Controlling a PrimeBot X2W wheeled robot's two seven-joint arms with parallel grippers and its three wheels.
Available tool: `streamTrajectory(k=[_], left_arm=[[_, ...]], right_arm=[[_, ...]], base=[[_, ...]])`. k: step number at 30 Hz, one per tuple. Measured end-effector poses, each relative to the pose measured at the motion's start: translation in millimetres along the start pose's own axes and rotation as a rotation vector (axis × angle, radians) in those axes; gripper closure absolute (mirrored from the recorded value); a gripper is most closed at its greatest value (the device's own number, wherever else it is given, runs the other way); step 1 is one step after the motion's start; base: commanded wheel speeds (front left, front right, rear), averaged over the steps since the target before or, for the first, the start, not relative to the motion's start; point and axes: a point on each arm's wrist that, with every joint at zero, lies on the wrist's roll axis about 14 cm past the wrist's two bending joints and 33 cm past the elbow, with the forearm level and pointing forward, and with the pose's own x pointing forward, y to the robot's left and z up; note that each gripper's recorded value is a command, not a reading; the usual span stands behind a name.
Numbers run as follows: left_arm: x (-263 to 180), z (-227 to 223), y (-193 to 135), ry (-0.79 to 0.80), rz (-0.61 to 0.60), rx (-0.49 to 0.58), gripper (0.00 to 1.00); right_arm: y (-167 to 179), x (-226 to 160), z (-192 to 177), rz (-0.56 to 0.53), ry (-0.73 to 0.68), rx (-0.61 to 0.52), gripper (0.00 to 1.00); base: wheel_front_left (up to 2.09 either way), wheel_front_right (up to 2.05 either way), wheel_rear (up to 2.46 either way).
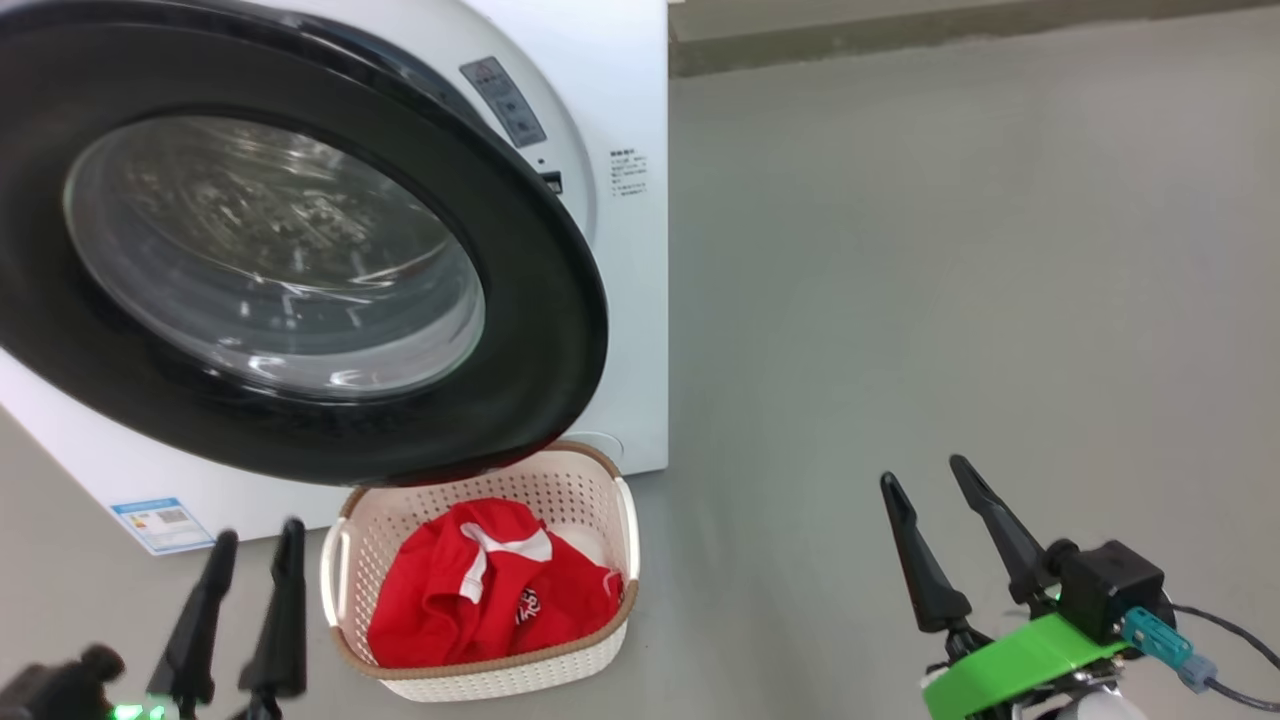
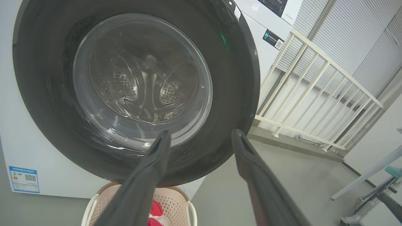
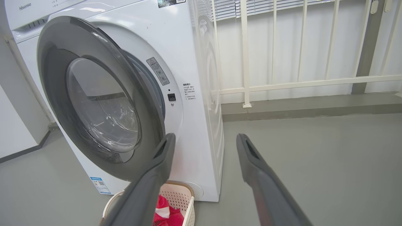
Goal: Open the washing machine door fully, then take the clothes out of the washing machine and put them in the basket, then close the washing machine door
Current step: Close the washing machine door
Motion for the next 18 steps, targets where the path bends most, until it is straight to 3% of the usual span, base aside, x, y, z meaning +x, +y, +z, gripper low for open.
streamTrajectory(k=[9,18], left_arm=[[-38.9,10.5,16.6,-0.013,0.037,0.297,0.0],[-64.9,-9.1,32.1,0.048,0.095,0.413,0.0]], right_arm=[[1.0,-9.4,3.7,0.005,-0.011,-0.042,0.0],[1.4,-17.4,-4.8,0.005,0.016,-0.047,0.0]], base=[[0.0,0.0,0.0],[0.0,0.0,0.0]])
